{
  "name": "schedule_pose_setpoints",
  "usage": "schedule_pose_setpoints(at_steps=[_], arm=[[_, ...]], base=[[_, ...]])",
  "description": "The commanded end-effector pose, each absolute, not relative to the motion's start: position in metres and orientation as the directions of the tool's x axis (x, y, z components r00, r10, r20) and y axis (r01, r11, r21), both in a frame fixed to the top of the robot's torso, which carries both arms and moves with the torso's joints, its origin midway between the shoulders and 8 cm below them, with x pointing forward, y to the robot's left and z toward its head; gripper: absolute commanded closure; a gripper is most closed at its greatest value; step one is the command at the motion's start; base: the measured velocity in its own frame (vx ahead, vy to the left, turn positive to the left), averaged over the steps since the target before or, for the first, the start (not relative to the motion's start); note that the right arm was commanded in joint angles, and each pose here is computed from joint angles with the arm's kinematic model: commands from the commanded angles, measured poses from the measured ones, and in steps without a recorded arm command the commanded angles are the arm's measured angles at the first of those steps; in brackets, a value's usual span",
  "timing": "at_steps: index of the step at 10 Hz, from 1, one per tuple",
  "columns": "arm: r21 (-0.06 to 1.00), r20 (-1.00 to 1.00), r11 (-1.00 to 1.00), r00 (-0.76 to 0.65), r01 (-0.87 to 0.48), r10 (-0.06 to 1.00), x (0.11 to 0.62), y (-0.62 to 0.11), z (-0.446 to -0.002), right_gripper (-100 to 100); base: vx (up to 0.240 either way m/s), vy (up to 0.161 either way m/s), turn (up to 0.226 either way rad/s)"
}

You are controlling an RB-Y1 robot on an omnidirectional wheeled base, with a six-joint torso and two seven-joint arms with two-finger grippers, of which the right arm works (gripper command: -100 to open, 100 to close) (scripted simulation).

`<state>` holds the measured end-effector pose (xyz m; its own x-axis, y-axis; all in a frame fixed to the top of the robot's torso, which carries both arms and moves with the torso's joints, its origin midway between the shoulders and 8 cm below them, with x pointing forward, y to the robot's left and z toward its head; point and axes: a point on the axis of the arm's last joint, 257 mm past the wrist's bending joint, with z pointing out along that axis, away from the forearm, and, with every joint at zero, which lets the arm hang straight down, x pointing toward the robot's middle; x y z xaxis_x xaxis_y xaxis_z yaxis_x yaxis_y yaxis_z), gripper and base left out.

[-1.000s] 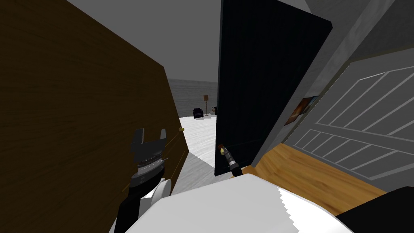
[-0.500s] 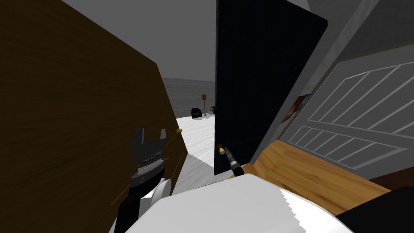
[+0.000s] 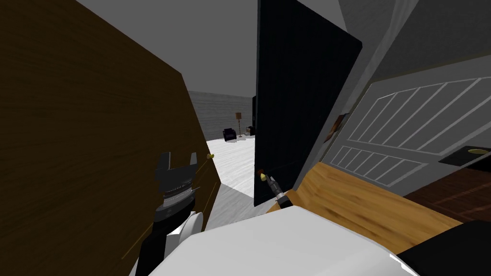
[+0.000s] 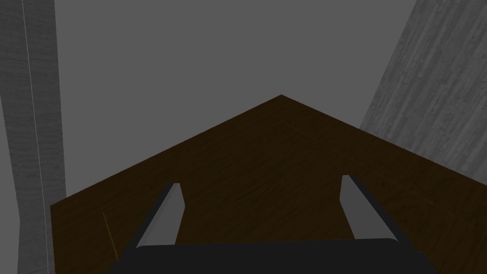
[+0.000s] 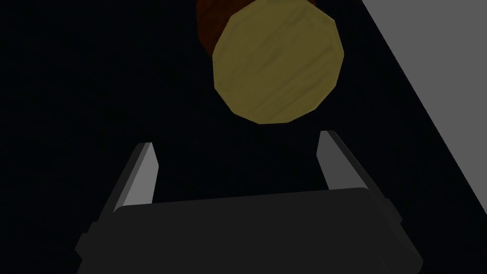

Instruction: Push the door open

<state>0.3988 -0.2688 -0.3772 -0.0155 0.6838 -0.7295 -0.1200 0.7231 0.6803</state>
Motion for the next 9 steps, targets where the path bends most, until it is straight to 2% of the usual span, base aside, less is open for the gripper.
schedule_pose_setpoints(at_steps=[1,2,5,9], arm=[[0.617,-0.784,0.775,-0.021,-0.138,0.620,0.393,-0.270,-0.377,-100],[0.571,-0.818,0.806,-0.026,-0.155,0.575,0.388,-0.272,-0.378,-100],[0.499,-0.864,0.849,-0.027,-0.175,0.503,0.382,-0.273,-0.379,-100],[0.317,-0.947,0.919,-0.029,-0.236,0.319,0.364,-0.277,-0.383,-100]], base=[[-0.010,0.060,-0.137],[-0.008,0.074,-0.225],[-0.003,0.049,-0.078],[-0.006,0.065,-0.136]])
